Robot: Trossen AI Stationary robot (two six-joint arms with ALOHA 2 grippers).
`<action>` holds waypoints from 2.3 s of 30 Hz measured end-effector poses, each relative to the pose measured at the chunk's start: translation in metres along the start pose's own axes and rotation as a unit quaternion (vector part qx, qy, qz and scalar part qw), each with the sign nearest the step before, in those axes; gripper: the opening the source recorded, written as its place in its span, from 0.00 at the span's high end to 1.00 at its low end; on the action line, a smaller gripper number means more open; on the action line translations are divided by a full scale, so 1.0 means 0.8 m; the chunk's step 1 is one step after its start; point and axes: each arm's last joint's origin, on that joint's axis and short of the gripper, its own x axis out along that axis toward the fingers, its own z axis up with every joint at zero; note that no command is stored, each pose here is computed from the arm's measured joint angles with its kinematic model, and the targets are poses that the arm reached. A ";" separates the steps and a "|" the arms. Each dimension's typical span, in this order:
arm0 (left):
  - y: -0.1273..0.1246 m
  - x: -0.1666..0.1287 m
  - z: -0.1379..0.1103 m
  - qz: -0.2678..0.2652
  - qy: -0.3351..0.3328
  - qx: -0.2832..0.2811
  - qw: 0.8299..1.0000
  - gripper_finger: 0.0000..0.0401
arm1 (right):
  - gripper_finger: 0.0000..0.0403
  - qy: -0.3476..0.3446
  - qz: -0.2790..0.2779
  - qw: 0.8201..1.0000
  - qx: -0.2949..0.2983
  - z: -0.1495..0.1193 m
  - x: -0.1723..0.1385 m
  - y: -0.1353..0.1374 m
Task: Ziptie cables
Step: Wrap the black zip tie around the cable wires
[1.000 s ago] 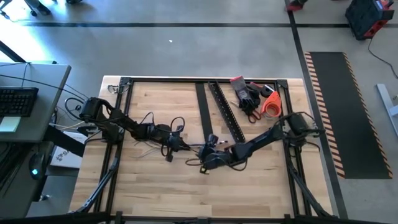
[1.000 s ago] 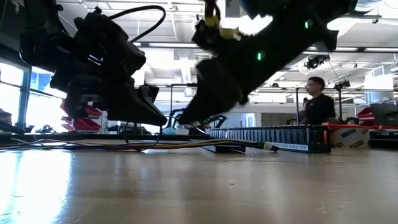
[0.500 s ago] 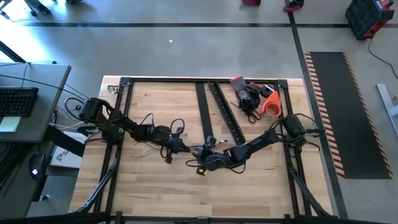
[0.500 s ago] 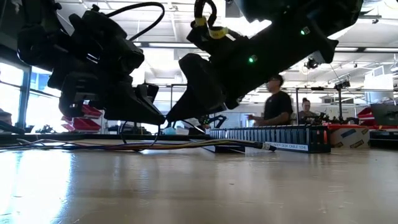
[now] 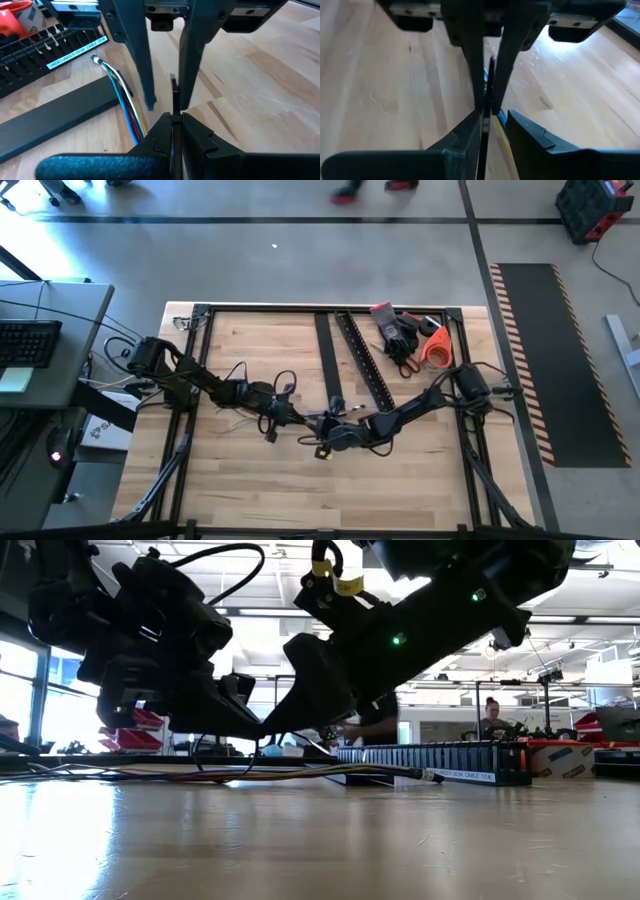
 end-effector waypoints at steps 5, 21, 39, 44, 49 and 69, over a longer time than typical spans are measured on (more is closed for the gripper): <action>0.000 0.000 0.000 0.000 0.000 0.000 1.000 0.99 | 0.82 -0.001 0.001 1.000 -0.002 -0.004 0.003 0.002; 0.006 0.000 -0.001 0.007 0.000 0.013 1.000 0.99 | 1.00 0.007 -0.025 0.998 0.051 0.004 -0.041 0.024; 0.025 -0.003 -0.006 0.006 -0.002 0.030 1.000 0.99 | 1.00 0.124 -0.058 0.967 0.216 -0.058 -0.170 0.084; 0.028 -0.005 -0.013 0.017 0.019 0.025 0.999 0.99 | 0.99 0.221 -0.068 0.944 0.235 -0.075 -0.200 0.090; 0.032 -0.004 -0.018 0.016 0.028 0.019 0.999 0.99 | 0.99 0.291 -0.129 0.919 0.231 -0.063 -0.231 0.088; 0.024 -0.002 -0.017 0.001 0.027 0.020 0.999 0.99 | 0.71 0.005 0.006 0.998 0.060 0.002 -0.063 0.016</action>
